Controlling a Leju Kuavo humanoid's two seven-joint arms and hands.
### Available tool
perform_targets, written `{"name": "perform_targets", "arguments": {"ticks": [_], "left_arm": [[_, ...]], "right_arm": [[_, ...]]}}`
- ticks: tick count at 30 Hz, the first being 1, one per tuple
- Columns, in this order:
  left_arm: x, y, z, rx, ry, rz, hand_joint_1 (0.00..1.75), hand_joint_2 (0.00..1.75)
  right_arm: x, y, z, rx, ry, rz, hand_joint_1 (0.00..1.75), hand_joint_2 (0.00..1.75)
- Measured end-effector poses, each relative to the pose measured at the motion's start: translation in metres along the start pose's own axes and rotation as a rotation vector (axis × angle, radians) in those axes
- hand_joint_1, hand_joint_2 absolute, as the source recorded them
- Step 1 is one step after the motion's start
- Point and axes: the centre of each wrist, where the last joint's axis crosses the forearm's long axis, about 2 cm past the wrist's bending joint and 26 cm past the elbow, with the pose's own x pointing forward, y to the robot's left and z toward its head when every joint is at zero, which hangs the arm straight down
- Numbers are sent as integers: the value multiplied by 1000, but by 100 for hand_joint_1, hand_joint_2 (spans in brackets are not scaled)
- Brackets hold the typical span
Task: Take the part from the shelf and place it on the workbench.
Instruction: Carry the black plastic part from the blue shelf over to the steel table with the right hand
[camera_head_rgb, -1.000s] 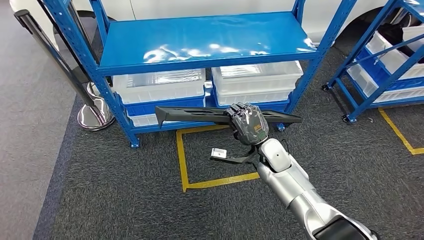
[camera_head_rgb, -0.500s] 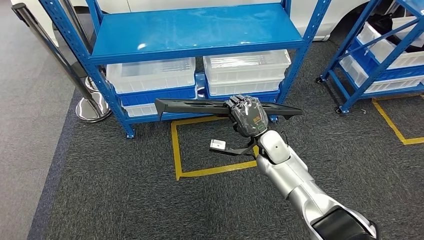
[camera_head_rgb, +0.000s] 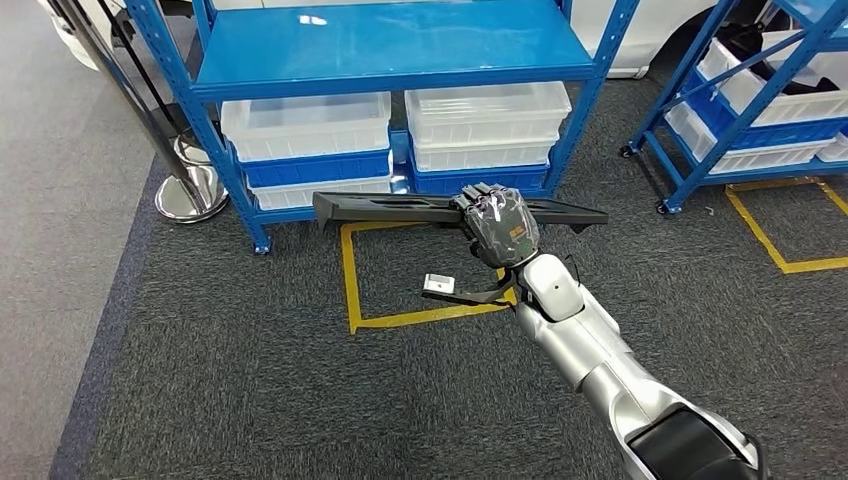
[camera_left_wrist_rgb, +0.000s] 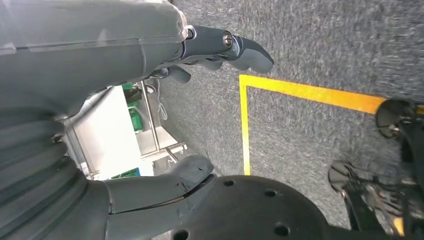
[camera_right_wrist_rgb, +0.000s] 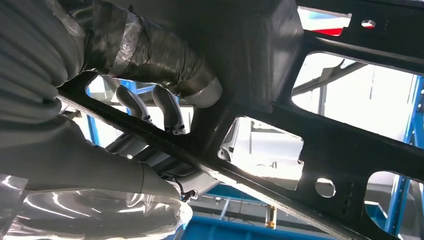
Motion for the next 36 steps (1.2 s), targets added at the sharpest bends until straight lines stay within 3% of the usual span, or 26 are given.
{"name": "perform_targets", "arguments": {"ticks": [36], "left_arm": [[-3, 11, 0, 33, -28, 32, 0, 175]], "right_arm": [[8, -4, -10, 5, 22, -14, 175, 175]]}}
